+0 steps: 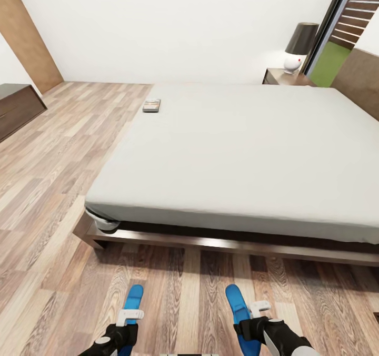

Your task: In the bedroom, move the book from the bed onto either nightstand, and place the two sandals side by side next to the bed.

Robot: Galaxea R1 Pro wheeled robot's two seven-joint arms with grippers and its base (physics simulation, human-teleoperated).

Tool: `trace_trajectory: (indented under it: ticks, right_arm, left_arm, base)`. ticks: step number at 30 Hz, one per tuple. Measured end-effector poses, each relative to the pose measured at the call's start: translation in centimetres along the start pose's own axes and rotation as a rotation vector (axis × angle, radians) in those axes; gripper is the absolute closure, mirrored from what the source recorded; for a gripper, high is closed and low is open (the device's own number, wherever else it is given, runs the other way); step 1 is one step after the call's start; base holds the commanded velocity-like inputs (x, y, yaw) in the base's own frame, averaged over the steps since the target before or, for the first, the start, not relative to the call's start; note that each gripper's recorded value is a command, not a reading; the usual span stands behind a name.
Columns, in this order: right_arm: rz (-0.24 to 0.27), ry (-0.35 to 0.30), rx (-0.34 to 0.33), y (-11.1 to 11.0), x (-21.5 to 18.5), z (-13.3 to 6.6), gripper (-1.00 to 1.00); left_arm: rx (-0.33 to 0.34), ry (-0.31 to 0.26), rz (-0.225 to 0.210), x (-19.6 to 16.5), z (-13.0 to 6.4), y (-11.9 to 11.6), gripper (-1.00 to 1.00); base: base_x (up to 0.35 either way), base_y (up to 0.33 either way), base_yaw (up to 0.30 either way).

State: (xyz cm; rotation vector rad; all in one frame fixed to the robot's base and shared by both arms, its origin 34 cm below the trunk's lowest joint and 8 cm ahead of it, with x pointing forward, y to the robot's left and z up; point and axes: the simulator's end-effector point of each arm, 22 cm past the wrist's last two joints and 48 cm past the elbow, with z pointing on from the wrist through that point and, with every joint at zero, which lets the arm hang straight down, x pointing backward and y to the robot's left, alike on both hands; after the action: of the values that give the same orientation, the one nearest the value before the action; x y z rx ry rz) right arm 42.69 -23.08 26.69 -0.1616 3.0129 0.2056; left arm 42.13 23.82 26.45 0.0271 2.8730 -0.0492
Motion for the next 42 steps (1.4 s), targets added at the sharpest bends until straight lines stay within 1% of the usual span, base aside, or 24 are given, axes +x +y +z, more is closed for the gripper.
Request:
trace_trajectory:
  ticks: [6,11,16,28,42]
  right_arm:
    - [0.016,-0.001,-0.004,0.0,0.1,0.2,1.00]
    - [0.015,-0.010,0.016,-1.5,0.3,0.2,1.00]
    - [0.012,-0.015,0.023,-2.1,0.5,0.3,1.00]
    - [0.013,-0.001,0.028,-2.3,1.3,0.8,1.00]
    - [0.015,0.025,0.021,-2.0,2.6,1.4,1.00]
  left_arm:
    - [-0.002,-0.003,-0.001,0.1,0.1,0.1,1.00]
    - [-0.003,0.000,-0.002,0.4,0.2,0.2,1.00]
    - [-0.002,-0.013,-0.003,0.4,0.4,0.2,1.00]
    - [-0.003,-0.006,-0.004,1.0,0.7,0.3,1.00]
    - [-0.002,-0.003,-0.004,1.7,1.1,0.2,1.00]
  base:
    - [0.000,0.000,0.000]
    - [0.000,0.000,0.000]
    - [0.000,0.000,0.000]
    - [0.000,0.000,0.000]
    - [0.000,0.000,0.000]
